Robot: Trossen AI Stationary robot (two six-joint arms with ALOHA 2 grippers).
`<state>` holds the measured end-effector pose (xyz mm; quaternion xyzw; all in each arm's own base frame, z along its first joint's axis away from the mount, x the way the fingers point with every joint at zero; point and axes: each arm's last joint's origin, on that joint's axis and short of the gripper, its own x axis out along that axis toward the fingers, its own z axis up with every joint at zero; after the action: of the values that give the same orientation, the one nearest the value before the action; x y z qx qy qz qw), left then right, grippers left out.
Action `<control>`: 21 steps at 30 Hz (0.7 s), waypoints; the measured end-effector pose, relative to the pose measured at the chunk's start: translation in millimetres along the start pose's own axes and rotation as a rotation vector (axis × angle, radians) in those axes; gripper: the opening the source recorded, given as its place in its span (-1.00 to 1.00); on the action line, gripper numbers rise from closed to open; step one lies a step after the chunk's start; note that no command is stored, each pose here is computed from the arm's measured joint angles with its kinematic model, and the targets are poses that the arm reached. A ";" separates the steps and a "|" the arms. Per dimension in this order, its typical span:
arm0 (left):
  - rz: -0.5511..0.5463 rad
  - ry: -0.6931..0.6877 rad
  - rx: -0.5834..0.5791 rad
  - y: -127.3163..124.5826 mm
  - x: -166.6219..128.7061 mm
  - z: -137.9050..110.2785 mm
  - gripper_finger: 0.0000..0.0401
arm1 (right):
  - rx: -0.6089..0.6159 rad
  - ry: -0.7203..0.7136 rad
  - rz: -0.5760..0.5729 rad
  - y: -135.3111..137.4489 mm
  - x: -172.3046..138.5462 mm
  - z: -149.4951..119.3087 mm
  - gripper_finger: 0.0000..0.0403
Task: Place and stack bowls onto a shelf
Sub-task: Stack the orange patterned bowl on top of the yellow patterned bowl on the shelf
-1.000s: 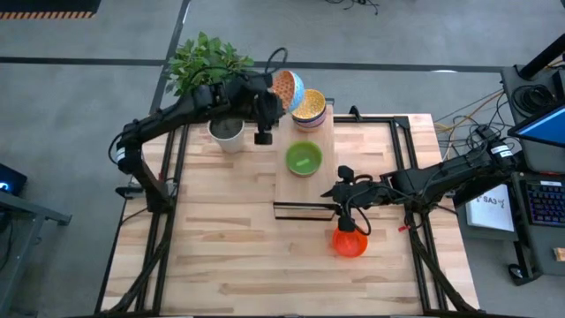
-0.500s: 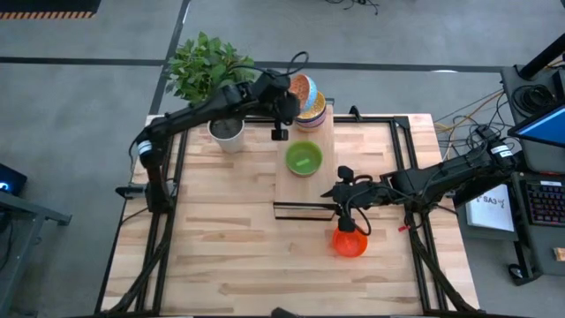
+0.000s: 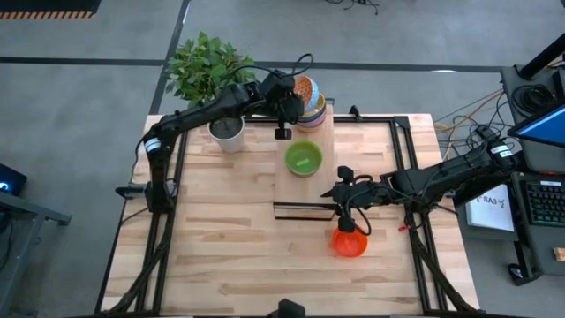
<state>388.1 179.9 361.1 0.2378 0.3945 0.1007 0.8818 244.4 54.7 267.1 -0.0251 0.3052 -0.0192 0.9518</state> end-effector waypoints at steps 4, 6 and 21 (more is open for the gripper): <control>0.001 -0.021 0.009 0.5 3.4 1.2 -0.97 | 0.000 0.000 0.000 0.0 0.0 0.0 -0.34; 0.004 -0.027 0.018 0.8 4.0 1.7 -0.97 | 0.000 0.000 0.000 0.0 0.0 0.0 -0.34; -0.033 0.019 -0.021 -3.1 4.2 -2.5 -0.96 | -0.008 0.000 -0.001 0.0 0.0 -0.1 -0.34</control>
<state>389.1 179.6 355.4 0.2211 0.4058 0.0927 0.8819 244.4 54.7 267.0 -0.0291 0.3054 -0.0183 0.9516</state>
